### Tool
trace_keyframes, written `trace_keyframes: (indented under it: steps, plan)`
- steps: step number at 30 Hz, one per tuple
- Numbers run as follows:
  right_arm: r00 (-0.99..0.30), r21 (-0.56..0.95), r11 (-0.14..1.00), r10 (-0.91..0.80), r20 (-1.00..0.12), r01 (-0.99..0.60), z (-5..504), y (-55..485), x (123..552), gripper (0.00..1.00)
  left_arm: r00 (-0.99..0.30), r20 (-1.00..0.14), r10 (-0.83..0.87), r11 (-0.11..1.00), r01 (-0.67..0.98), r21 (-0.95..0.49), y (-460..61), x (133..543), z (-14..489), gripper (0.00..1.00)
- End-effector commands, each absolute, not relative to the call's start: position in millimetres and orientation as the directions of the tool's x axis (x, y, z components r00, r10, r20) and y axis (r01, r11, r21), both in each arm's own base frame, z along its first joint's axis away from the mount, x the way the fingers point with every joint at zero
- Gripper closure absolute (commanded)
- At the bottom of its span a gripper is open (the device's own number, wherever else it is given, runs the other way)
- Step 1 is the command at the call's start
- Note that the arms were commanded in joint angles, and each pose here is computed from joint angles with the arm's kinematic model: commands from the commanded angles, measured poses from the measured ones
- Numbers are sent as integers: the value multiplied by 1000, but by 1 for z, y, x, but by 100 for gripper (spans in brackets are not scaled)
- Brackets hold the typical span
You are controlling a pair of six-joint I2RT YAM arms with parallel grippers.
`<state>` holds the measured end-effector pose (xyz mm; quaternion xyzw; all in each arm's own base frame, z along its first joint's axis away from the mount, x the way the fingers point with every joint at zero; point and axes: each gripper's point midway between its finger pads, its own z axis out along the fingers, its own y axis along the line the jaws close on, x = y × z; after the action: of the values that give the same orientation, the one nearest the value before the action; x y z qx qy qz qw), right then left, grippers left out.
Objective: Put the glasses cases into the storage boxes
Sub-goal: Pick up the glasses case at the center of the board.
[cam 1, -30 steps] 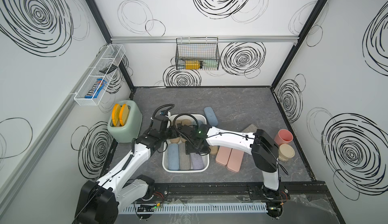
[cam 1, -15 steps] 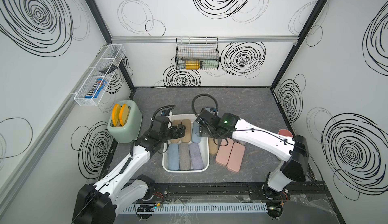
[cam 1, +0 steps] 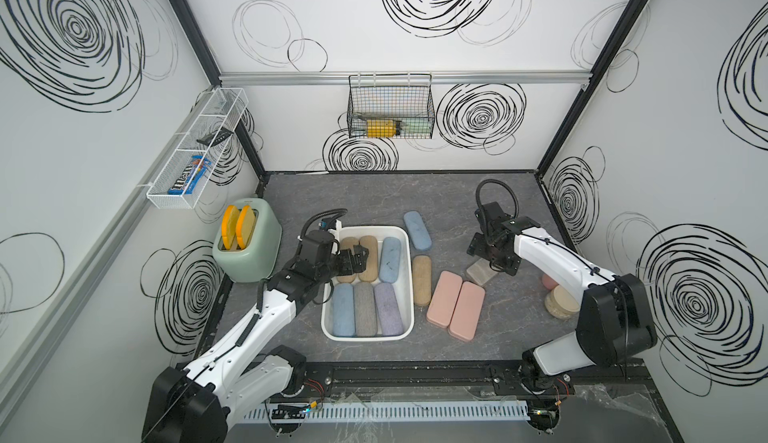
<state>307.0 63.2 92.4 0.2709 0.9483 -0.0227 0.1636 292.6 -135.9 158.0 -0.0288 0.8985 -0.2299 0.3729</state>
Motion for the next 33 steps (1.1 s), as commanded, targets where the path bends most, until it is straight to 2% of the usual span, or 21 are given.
trace_keyframes:
  steps: [1, 8, 26, 29, 33]
  plan:
    - [-812, 49, 856, 504, -295, 514, 78, 60, 311, 3, -702, -679, -217, 899, 128, -419, -136, 297, 163, 3]
    - [-781, 120, 823, 565, -266, 554, 64, 52, 313, 3, -703, -681, -206, 920, 99, -380, -127, 298, 156, 3]
    - [-812, 11, 828, 552, -189, 561, 21, 54, 305, 2, -722, -646, -246, 930, 13, -369, -111, 304, 146, 1]
    - [-813, 0, 827, 552, -188, 562, 20, 53, 304, 0, -718, -649, -251, 929, 9, -369, -110, 304, 147, 1]
    - [-809, -16, 824, 553, -202, 567, 25, 49, 303, 9, -717, -648, -256, 927, 7, -374, -109, 304, 147, 1]
